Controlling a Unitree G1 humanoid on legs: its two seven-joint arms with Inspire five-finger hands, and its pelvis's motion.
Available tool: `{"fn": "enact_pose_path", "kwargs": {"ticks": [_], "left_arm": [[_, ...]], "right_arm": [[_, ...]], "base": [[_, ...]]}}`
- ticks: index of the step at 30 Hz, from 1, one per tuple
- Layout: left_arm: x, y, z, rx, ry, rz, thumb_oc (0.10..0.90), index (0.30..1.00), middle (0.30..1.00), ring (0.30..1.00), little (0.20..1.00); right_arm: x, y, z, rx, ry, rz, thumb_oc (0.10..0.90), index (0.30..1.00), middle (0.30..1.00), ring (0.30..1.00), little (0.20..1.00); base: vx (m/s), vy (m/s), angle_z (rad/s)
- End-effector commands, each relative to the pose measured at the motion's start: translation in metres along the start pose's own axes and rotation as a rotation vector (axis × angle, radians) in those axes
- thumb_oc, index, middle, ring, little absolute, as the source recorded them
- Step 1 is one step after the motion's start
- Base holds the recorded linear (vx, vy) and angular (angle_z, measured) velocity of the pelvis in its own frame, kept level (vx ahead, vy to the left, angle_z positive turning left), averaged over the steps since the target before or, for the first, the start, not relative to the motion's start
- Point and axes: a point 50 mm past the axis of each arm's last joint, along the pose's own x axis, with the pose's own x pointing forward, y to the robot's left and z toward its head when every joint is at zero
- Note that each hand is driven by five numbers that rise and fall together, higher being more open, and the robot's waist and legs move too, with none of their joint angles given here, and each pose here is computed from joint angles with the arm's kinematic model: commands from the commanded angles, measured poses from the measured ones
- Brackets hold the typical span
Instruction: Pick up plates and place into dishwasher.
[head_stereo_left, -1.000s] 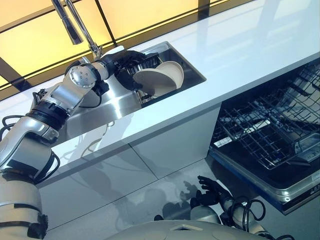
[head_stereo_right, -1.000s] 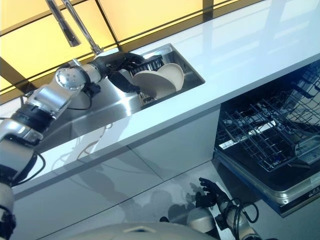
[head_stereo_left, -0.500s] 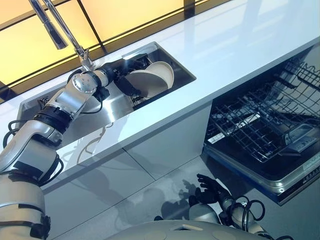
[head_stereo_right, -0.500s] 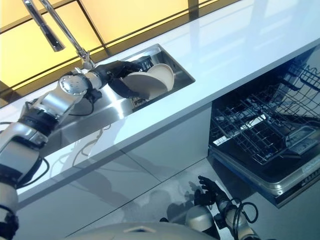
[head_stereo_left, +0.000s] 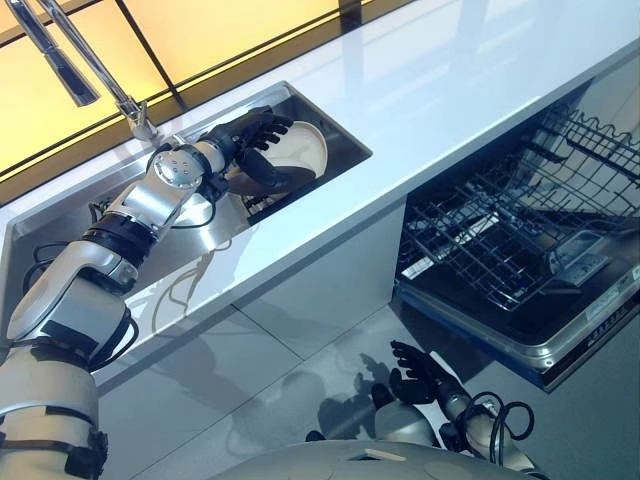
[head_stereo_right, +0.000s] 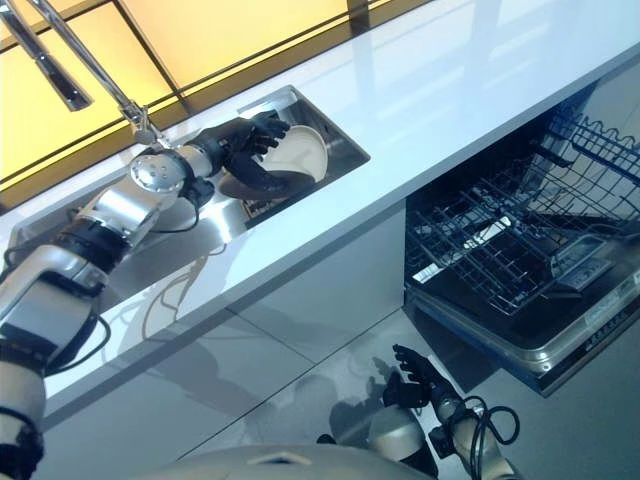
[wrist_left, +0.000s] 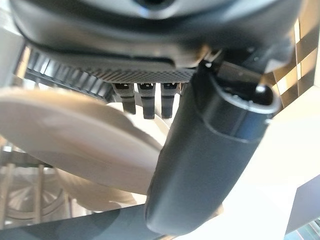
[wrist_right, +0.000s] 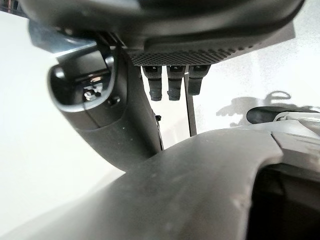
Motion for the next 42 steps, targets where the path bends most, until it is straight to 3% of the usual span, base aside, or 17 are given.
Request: {"fn": "enact_pose_path", "kwargs": {"ticks": [1,16,25,33,42], "left_arm": [[-0.013,0.066,0.04,-0.051,-0.183,0.283,0.1,0.3,0.3,0.3,0.2],[-0.028,0.083,0.045,0.033,-0.194,0.29,0.1,0.3,0.3,0.3,0.2],[-0.043,0.103,0.047,0.134,-0.187,0.295,0.1,0.3,0.3,0.3,0.2],[-0.066,0.116,0.084,0.121,-0.384,0.317,0.1,0.3,0.3,0.3,0.2],[-0.083,0.119,0.103,0.058,-0.508,0.302,0.1,0.3,0.3,0.3,0.2]], "right_arm": [[-0.015,0.002,-0.003,-0.041,-0.063,0.034,0.8,0.9,0.9,0.9,0.9],[-0.016,-0.008,0.036,0.025,-0.238,0.111,0.8,0.9,0.9,0.9,0.9],[-0.022,-0.012,0.051,0.247,-0.278,0.267,0.8,0.9,0.9,0.9,0.9],[-0.035,-0.031,0.091,0.357,-0.491,0.395,0.8,0.9,0.9,0.9,0.9],[-0.058,-0.064,0.139,0.334,-0.723,0.519,0.8,0.9,0.9,0.9,0.9]], "base": [[0.0,0.0,0.0],[-0.01,-0.006,0.04],[-0.03,-0.017,0.01],[-0.05,-0.003,0.03],[-0.05,0.04,0.03]]}}
